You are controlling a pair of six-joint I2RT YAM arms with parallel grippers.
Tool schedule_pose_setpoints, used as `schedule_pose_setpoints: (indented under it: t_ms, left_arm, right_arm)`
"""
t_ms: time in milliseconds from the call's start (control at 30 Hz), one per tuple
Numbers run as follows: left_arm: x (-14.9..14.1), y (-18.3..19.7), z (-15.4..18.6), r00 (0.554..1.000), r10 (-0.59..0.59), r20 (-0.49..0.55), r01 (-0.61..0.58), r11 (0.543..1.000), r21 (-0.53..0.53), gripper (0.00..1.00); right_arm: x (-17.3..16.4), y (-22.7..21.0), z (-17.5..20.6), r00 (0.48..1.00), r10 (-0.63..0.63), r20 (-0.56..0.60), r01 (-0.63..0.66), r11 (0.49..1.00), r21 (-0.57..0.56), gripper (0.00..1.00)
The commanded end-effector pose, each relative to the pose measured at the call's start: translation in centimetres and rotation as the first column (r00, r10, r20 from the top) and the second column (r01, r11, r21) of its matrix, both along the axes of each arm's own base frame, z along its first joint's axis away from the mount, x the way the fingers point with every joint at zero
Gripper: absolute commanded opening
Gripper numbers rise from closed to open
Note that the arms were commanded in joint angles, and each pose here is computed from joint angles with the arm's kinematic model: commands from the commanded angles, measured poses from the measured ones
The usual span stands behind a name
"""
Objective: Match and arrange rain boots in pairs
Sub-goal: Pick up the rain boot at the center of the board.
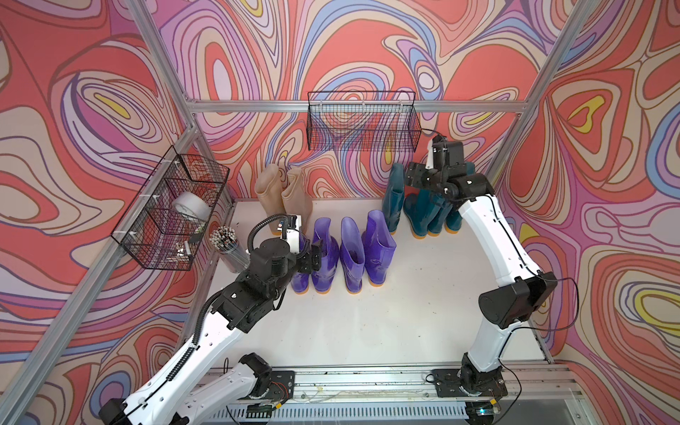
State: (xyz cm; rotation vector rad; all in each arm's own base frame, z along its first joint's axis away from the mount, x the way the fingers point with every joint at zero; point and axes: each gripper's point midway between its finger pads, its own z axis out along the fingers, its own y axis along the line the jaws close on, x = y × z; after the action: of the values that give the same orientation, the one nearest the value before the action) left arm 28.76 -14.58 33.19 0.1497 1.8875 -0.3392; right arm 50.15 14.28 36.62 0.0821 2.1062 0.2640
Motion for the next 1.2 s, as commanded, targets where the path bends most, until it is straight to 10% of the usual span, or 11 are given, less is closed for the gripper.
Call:
schedule_pose_setpoints:
  t_ms: [0,467,667,733,1167]
  left_arm:
    - [0.2,0.4,0.3,1.0,0.016,0.022,-0.016,1.0,0.0,0.85]
    - [0.1,0.5,0.6,0.999,0.017,0.032,-0.017,1.0,0.0,0.85]
    - [0.1,0.7,0.6,0.999,0.023,0.035,-0.024,1.0,0.006,0.85]
    - [0.1,0.7,0.6,0.999,0.024,0.038,-0.025,1.0,0.007,0.85]
    - [0.1,0.6,0.5,0.999,0.022,0.034,-0.022,1.0,0.006,0.85]
  right_arm:
    - [1.6,0.8,-3.7,0.999,-0.017,-0.049,0.017,1.0,-0.017,0.86]
    - [3.5,1.4,-10.4,0.984,-0.046,-0.171,0.028,0.994,-0.11,0.83]
    - [3.9,0.5,-9.2,0.99,-0.085,-0.11,0.071,0.989,-0.13,0.09]
    - [3.7,0.3,-8.3,0.993,-0.081,-0.089,0.068,0.988,-0.139,0.0]
    - [1.4,-5.6,-6.7,0.981,-0.182,-0.074,0.164,0.966,-0.199,0.0]
